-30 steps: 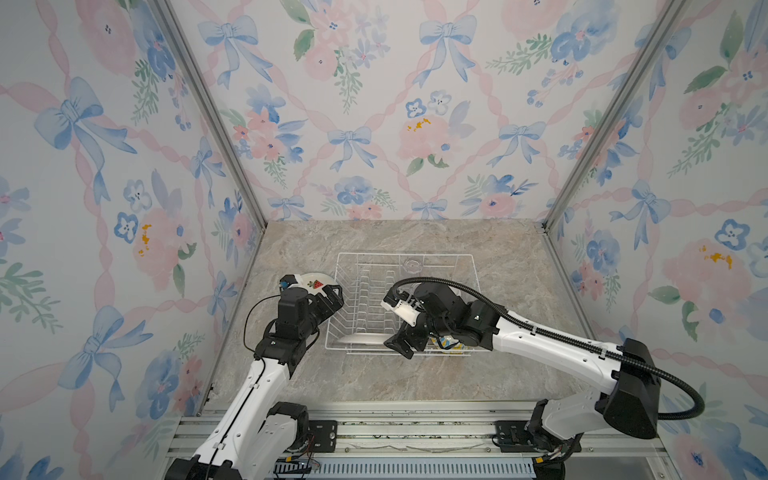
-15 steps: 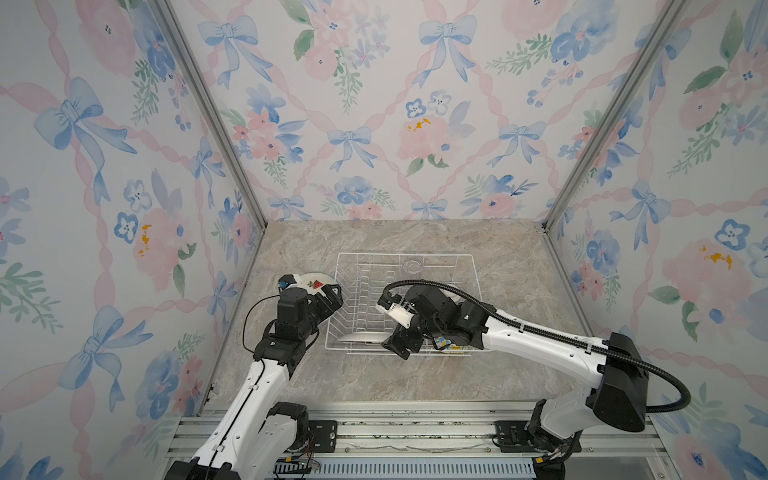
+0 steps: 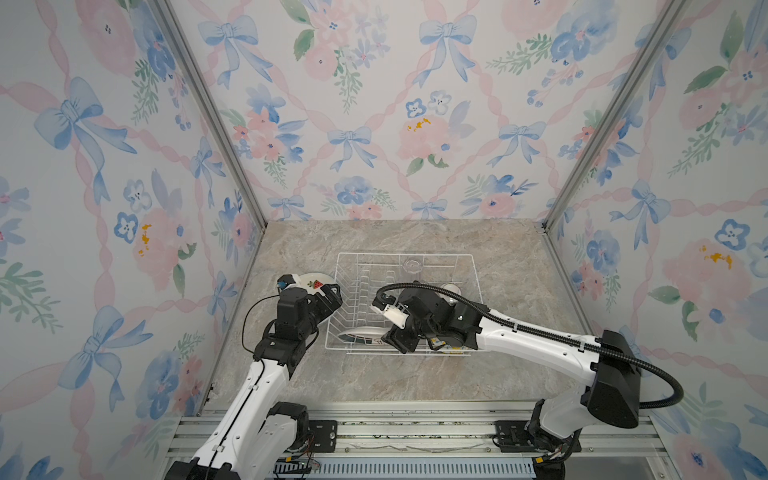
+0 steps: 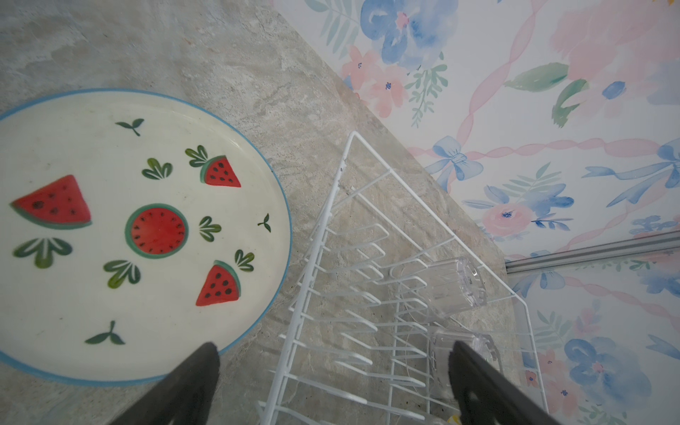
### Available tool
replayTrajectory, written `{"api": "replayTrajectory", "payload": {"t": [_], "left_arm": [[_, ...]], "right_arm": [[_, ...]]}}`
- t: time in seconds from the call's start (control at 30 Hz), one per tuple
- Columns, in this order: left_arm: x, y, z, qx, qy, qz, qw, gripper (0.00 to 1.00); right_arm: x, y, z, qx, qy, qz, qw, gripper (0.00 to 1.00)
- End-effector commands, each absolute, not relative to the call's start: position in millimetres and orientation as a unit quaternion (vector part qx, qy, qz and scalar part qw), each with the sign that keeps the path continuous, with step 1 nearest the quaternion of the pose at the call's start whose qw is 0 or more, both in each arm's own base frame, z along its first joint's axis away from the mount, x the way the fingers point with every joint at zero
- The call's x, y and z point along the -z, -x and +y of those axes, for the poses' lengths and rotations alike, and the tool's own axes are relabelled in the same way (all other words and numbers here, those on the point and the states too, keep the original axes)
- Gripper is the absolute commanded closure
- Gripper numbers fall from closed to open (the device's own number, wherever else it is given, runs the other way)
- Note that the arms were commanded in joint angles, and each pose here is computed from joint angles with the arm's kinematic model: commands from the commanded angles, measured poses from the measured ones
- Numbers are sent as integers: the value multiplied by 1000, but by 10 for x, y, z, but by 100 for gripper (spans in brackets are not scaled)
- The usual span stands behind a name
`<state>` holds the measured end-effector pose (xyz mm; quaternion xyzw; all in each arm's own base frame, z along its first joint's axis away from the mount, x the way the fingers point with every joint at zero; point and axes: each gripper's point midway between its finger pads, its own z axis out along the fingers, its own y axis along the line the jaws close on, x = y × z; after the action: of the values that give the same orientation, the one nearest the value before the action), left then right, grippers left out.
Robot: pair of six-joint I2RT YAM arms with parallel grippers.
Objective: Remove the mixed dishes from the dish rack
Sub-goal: 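Lower the right gripper onto the green-rimmed plate rim in the rack and grasp it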
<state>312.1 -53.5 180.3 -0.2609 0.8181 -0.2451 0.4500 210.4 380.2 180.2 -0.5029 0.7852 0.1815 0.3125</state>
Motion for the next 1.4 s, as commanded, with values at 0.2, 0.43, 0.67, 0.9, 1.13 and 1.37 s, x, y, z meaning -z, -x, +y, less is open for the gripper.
{"api": "replayTrajectory", "payload": {"t": [0.2,0.43,0.67,0.9,1.13,1.37], "left_arm": [[-1914,-3143,-552,247,252,815,460,2],[-1886,-3150,-551,246,253,816,457,2],[-1905,-3173,-549,245,254,815,459,2],[-1878,-3180,-542,243,255,816,458,2],[-1870,-3188,-539,242,256,816,459,2],[-1876,-3195,-536,241,257,815,460,2]], "right_arm": [[-1872,-2127,3888,-163,512,777,329,60],[-1871,-2125,3896,-156,514,775,333,74],[-1880,-2136,3888,-149,513,774,340,87],[-1882,-2147,3869,-145,511,775,343,93],[-1903,-2150,3845,-146,506,774,351,100],[-1901,-2158,3832,-144,503,775,353,100]]}}
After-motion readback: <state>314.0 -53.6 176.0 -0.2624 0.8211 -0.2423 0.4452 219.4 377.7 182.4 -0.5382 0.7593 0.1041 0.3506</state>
